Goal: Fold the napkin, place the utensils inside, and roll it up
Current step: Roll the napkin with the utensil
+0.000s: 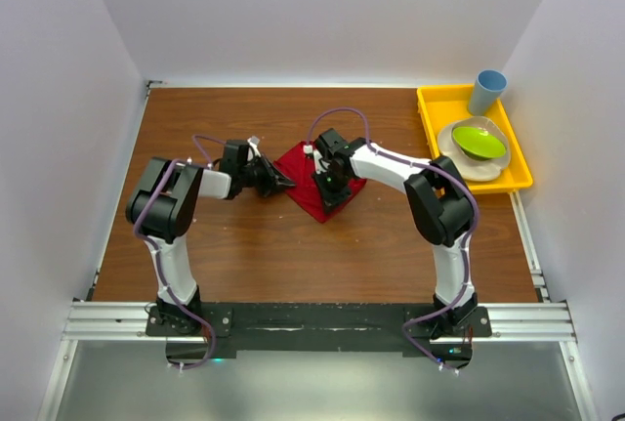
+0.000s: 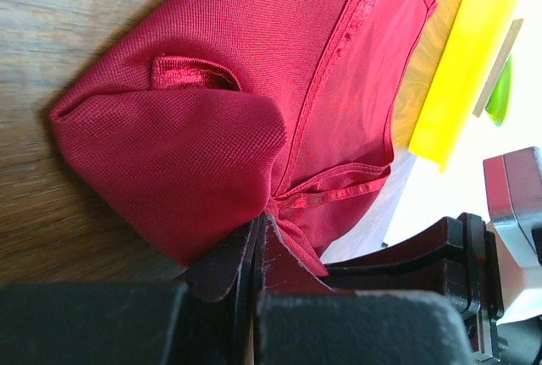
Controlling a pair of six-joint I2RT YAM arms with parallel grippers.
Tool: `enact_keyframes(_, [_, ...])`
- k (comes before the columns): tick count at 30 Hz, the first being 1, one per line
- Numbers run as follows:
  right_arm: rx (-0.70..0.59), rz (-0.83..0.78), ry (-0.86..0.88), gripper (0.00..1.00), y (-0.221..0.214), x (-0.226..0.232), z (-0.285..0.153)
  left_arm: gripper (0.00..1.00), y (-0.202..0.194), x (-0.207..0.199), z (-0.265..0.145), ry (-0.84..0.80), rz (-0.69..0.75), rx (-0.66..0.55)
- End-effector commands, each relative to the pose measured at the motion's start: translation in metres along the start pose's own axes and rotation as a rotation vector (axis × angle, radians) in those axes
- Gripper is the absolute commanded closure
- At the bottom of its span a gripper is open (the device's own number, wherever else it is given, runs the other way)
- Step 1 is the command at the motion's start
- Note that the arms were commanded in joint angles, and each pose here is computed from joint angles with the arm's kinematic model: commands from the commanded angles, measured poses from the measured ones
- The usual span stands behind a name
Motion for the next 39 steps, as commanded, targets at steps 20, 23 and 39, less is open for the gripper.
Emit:
enact_keyframes(20, [-0.309, -0.307, -0.001, 0.43, 0.068, 0.084, -0.041, 1.00, -0.075, 0.089, -0.010, 0.384, -0.148, 0.237])
enact_keyframes(23, [-0.357, -0.305, 0.020, 0.46, 0.078, 0.092, -0.034, 1.00, -0.077, 0.088, -0.011, 0.382, -0.159, 0.241])
enact_keyframes(39, [-0.288, -0.357, -0.095, 0.48, 0.060, 0.056, 0.019, 1.00, -0.077, 0.085, -0.011, 0.367, -0.179, 0.232])
Point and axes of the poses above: each gripper's point midway between its finger pads, its own z axis out along the fingers, its own x axis along the line the jaws close on, y = z × x, the point moved 3 cm from there along -z, back along the fingers, and after that the axes turned 13 degrees about z, right-handed, at the moved point
